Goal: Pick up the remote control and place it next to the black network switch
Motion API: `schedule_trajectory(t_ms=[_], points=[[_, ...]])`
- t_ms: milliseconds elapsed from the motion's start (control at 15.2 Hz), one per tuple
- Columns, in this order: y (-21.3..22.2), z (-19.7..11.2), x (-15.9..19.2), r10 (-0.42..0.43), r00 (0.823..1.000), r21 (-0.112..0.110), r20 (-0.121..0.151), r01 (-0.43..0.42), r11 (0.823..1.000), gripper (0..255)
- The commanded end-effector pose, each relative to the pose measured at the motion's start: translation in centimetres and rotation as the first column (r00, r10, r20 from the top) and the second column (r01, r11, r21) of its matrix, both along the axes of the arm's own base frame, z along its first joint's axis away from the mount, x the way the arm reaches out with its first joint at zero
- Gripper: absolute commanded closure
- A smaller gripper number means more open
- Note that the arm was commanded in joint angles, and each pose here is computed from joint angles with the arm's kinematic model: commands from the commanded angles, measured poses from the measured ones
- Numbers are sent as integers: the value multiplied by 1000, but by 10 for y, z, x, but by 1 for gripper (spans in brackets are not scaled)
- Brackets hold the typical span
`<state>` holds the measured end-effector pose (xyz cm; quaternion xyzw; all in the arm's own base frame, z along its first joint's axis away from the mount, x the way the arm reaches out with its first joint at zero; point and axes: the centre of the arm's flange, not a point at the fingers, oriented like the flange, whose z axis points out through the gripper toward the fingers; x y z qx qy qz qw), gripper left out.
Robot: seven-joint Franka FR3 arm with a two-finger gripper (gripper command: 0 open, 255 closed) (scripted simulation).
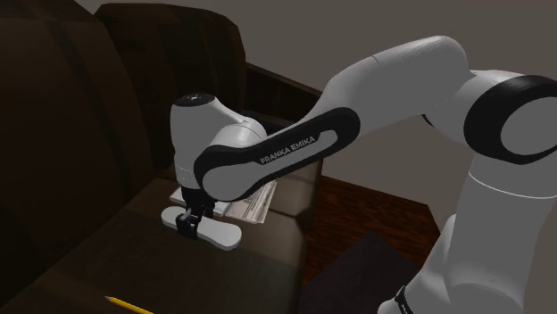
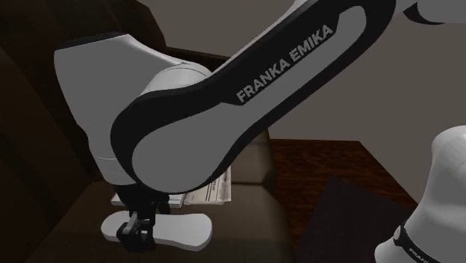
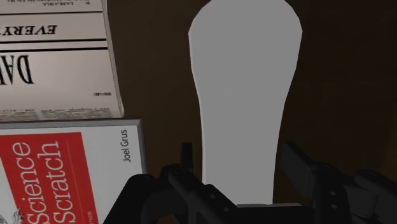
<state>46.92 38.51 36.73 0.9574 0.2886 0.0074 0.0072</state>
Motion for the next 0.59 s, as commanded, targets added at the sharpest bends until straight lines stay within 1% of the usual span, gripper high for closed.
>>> schedule_trajectory(t_ms=[0, 528], points=[[0, 11, 0, 0, 1000, 0, 0, 0, 1000, 255], [0, 53, 0, 0, 1000, 0, 0, 0, 1000, 255]])
